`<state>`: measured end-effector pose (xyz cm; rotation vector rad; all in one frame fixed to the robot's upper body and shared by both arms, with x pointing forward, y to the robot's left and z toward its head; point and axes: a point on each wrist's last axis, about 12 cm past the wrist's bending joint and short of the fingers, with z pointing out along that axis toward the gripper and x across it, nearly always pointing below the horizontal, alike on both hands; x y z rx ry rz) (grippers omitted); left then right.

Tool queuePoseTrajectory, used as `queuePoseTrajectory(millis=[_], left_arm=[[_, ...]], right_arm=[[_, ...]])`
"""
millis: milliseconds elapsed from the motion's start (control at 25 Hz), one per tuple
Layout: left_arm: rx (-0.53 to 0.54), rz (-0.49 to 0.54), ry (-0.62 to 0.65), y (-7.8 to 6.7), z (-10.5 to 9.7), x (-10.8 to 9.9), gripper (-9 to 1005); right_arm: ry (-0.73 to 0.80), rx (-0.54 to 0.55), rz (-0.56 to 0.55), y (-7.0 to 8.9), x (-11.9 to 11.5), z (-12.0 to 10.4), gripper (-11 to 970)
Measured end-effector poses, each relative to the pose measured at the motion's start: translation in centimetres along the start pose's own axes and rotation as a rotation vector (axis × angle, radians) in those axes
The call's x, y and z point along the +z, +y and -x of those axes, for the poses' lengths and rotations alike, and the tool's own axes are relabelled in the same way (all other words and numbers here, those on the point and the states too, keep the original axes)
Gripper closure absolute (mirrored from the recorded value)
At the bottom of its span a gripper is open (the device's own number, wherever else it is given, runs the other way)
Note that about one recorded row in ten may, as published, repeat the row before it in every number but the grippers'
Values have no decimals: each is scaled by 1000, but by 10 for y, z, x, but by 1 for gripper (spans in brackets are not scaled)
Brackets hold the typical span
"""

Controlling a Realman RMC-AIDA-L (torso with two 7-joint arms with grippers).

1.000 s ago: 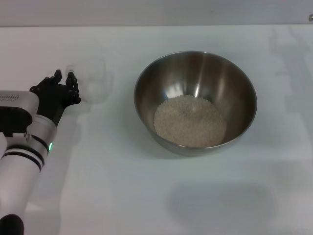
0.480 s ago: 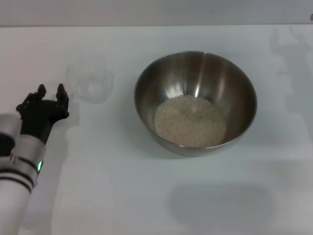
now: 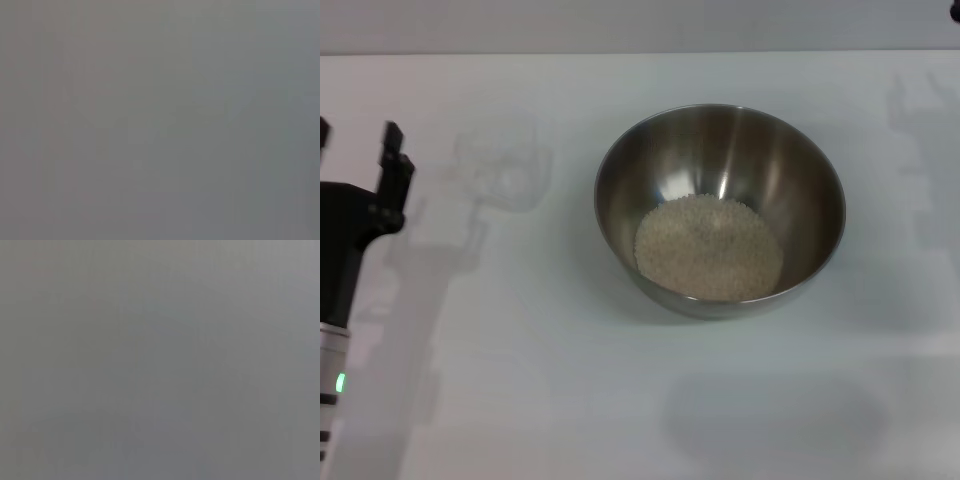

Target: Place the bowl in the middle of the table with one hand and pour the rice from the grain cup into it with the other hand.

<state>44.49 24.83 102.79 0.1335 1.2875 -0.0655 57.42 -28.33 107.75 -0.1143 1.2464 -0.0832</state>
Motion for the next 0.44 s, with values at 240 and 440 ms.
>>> queuePoseTrajectory(millis=[240, 440], left_arm=[[-44, 7, -46, 12, 2, 7, 267], [-57, 5, -49, 19, 1, 15, 218]], right_arm=[[46, 29, -29, -6, -22, -9, 416], [69, 105, -52, -12, -35, -14, 414]])
